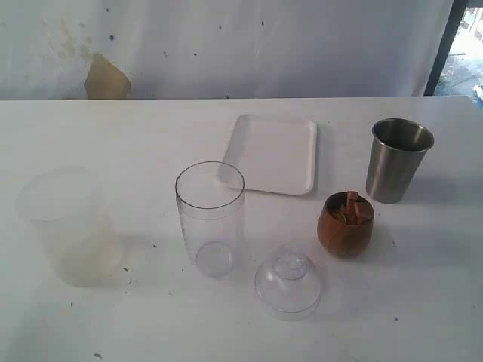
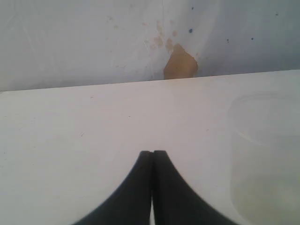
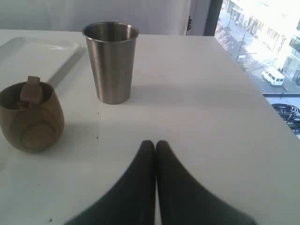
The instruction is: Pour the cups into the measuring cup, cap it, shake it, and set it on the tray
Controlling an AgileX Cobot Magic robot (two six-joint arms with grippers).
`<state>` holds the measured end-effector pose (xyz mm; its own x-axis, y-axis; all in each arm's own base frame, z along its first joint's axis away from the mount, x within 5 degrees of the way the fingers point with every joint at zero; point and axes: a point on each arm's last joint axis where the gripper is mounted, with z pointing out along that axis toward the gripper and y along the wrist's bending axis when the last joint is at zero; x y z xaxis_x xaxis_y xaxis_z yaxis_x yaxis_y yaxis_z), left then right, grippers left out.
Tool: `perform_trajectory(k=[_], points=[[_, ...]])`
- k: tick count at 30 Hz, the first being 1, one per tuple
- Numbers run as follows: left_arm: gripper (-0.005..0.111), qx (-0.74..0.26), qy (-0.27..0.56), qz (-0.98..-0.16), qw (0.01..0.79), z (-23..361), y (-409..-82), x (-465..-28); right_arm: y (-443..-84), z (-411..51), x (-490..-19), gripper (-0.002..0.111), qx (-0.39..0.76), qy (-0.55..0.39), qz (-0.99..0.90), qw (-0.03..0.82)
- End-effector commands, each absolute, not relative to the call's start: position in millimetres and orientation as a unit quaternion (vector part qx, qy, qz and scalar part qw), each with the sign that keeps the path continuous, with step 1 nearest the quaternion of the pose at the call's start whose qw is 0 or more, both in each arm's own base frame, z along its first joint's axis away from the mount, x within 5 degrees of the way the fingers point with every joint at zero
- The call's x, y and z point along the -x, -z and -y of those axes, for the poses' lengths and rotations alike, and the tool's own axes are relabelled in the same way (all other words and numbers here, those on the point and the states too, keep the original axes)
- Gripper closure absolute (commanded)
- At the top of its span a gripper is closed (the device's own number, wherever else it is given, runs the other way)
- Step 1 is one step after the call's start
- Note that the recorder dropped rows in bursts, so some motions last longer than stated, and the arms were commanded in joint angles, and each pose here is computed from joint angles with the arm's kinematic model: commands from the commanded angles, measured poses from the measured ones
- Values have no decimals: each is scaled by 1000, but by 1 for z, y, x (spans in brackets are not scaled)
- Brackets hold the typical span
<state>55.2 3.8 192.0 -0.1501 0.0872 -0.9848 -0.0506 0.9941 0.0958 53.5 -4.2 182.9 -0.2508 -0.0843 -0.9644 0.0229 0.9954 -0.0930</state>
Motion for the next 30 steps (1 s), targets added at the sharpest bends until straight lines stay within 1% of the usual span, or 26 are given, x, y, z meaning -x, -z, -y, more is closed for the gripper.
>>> perform_trajectory(k=[1,24,26,30], points=[[107,-8,-47,-756,653,-4,-192,-55,-183,4,-54,108,19,44,-788,613],[107,-8,-47,-756,653,-4,-192,-55,-184,4,-54,108,21,46,-786,616],[107,-8,-47,-756,653,-4,-192,-55,-189,5,-55,108,51,79,-767,635],[107,-8,-47,-756,653,-4,-192,-55,-210,1,-56,108,101,115,-682,715]])
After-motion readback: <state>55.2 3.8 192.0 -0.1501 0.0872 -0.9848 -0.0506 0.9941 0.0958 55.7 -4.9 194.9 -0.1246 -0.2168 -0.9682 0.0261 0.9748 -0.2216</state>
